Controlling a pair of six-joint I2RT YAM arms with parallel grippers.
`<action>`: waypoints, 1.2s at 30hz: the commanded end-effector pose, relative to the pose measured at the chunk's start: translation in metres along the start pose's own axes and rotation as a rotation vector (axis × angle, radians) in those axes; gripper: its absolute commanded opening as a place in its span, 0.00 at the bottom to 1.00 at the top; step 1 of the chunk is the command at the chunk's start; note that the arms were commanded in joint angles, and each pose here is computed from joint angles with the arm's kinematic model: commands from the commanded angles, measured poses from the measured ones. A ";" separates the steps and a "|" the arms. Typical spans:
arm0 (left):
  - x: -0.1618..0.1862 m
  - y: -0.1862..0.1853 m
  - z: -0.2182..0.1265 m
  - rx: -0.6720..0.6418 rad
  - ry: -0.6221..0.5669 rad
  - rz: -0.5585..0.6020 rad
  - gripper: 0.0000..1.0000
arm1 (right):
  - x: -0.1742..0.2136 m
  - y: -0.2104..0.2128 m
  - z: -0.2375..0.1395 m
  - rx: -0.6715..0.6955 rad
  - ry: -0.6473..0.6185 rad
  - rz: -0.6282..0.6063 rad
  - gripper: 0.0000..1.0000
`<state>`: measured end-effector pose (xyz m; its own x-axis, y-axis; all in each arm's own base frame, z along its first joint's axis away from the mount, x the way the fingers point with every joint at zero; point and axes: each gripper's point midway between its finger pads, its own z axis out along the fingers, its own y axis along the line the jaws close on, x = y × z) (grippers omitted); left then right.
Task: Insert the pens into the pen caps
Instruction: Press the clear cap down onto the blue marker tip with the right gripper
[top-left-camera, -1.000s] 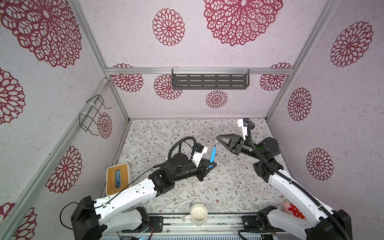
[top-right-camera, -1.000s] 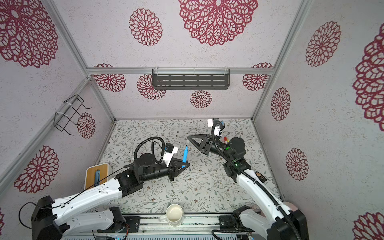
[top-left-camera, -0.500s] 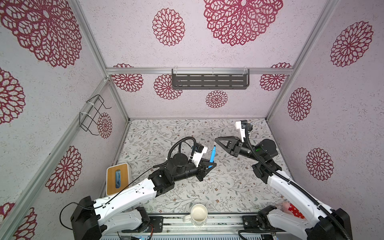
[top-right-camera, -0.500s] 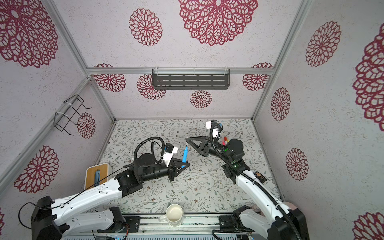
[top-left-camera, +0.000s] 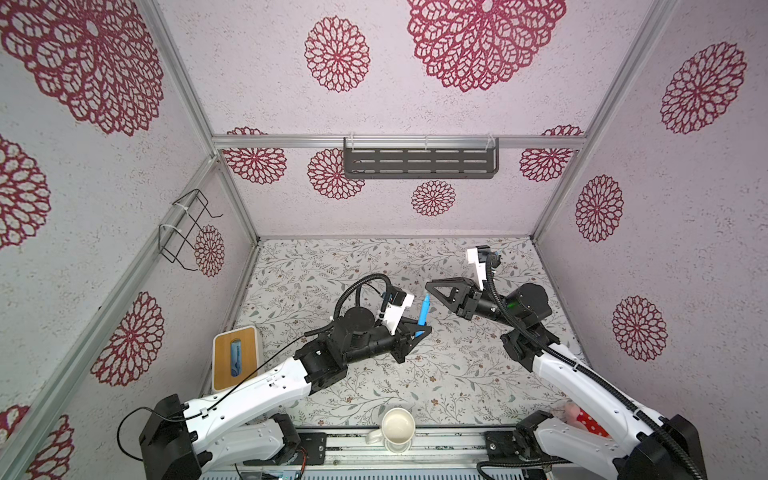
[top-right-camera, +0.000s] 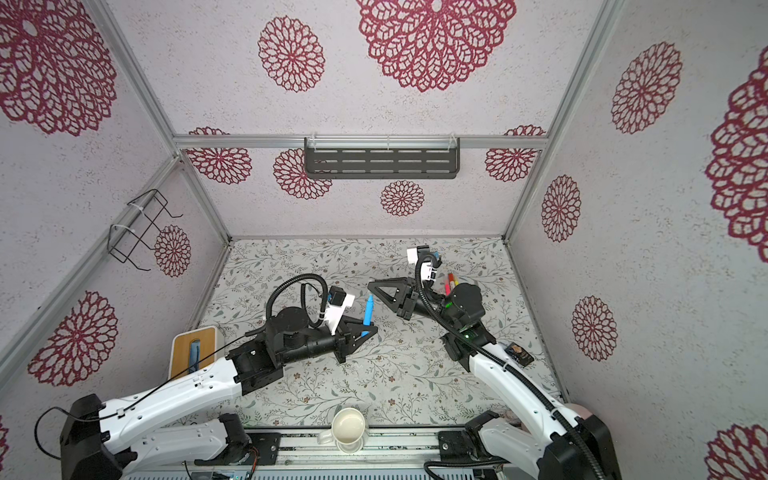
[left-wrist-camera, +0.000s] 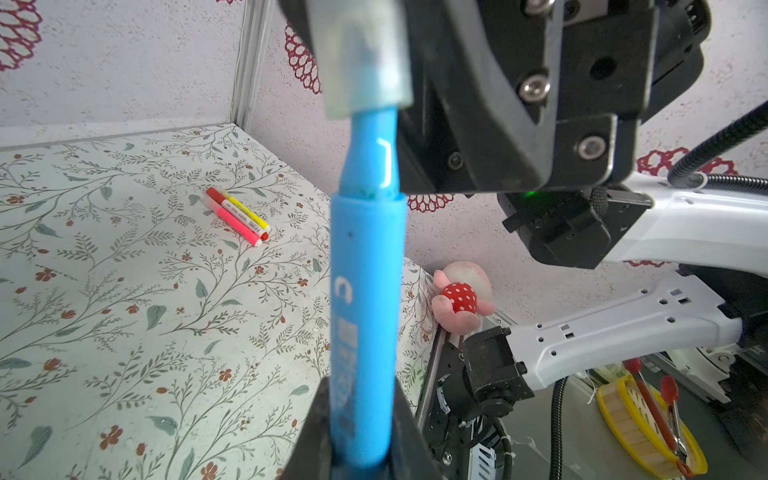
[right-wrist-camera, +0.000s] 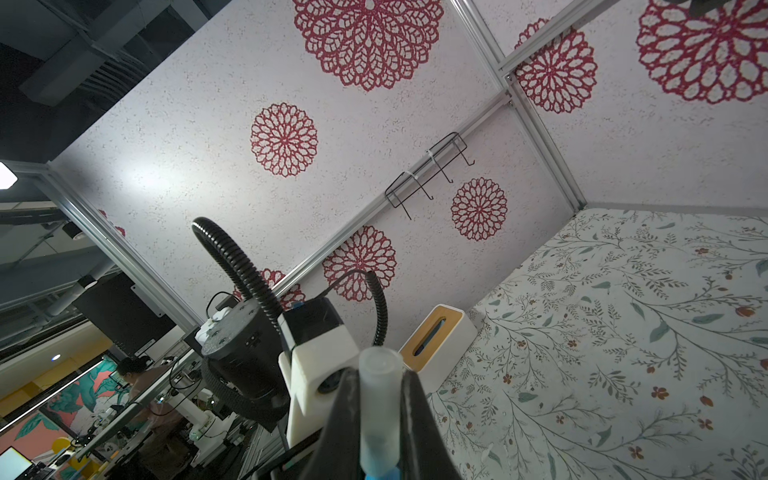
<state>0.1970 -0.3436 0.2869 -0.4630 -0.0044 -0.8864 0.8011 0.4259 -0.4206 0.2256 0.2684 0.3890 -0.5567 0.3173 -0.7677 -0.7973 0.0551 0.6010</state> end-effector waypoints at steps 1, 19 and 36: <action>-0.025 -0.013 -0.005 0.023 -0.070 0.041 0.00 | -0.008 0.022 0.000 -0.053 -0.026 -0.081 0.00; -0.049 -0.025 -0.018 0.063 -0.169 0.045 0.00 | 0.013 0.028 0.006 -0.061 0.013 -0.131 0.01; -0.070 -0.037 -0.042 0.112 -0.247 0.065 0.00 | 0.029 0.053 0.016 -0.157 0.098 -0.187 0.09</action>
<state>0.1833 -0.3293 0.3286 -0.4203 -0.0927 -0.9026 0.8322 0.3572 -0.4242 0.1927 0.2845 0.4191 -0.3784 0.3375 -0.8619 -0.9106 0.0318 0.4122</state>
